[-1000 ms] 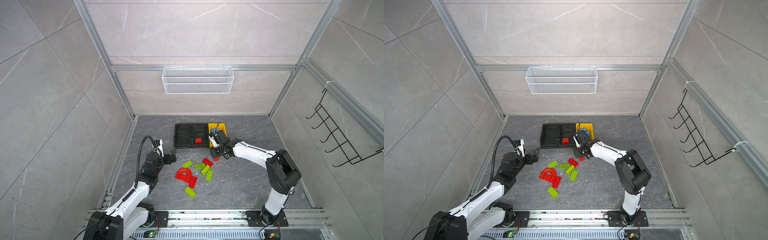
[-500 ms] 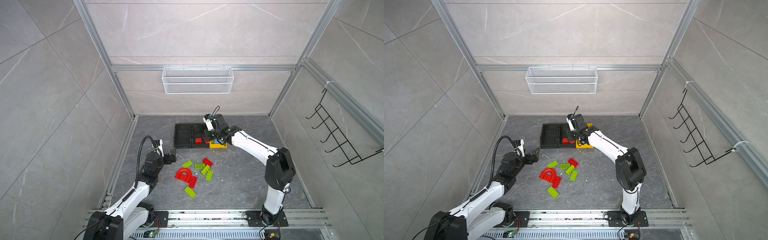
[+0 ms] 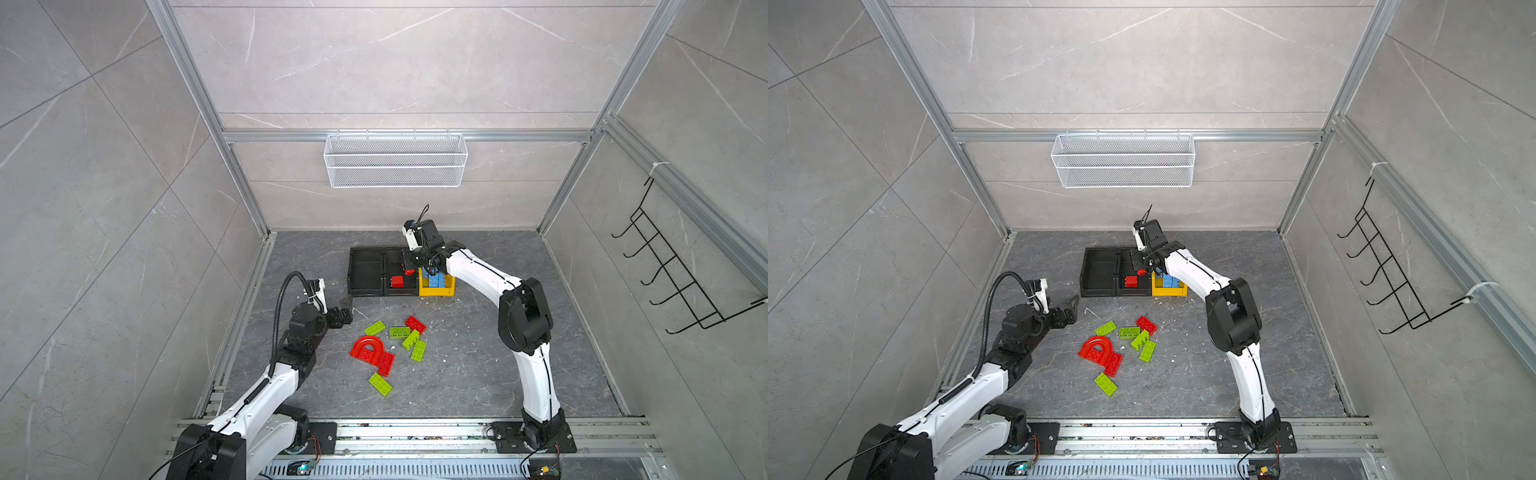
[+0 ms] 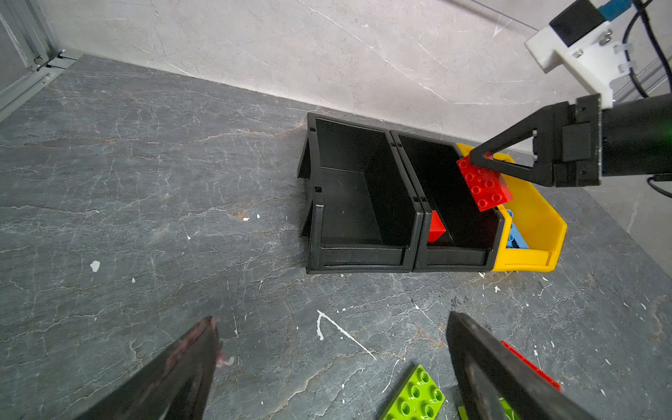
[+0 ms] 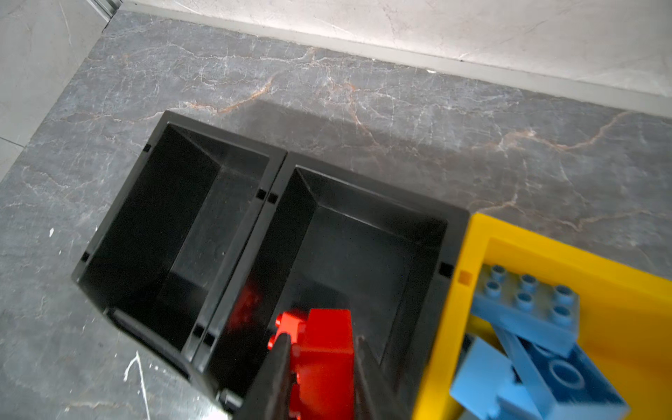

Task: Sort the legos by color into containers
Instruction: 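Lift the red brick and carry it over the black bin with the right gripper, then open the right gripper to drop the red brick into the black bin, then move the right gripper back to a red 2x4 brick near the pile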

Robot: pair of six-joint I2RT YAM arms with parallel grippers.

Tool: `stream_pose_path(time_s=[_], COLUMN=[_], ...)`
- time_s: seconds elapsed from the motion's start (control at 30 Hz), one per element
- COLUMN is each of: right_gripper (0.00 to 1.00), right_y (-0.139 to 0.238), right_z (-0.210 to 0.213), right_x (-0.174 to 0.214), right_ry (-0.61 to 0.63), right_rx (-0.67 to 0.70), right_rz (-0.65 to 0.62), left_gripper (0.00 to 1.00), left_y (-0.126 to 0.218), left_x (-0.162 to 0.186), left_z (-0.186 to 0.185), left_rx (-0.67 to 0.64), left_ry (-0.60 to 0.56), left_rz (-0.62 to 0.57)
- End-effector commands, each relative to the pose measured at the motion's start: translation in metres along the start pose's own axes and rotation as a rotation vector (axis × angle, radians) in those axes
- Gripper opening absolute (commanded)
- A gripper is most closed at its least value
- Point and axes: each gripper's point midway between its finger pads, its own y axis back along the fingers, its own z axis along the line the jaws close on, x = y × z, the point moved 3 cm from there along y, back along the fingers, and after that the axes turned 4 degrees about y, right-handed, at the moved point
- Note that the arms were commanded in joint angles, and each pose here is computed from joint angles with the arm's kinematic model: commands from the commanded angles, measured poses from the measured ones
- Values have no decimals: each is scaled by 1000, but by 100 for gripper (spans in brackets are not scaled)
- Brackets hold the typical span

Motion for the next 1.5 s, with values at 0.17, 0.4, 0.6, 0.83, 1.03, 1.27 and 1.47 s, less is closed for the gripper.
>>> stream_pose_path(time_s=[0.17,0.4,0.6,0.83,1.03,1.27,1.47], right_gripper=[29,29,30,34,39,44,47], right_y=[-23,-30,-34,-33,-16,35,74], right_z=[-8,-14,-14,-14,-8,16,25], right_x=[7,18,25,26,17,20,70], right_ry=[-11,-13,-22,-23,-15,79,122], right_rx=[46,77,71,71,53,-1,-56], right_rz=[39,62,69,75,56,37,95], left_gripper=[100,100,100,100,100,100,99], left_y=[3,3,3,3,3,2,3], left_x=[-20,-19,-19,-19,-19,-19,-19], left_z=[-8,-8,-8,-8,-8,-8,-8], left_rx=[21,25,21,23,24,25,25], left_ry=[-15,-16,-16,-16,-16,-15,-14], left_rz=[-67,-66,-64,-63,-63,-63,-65])
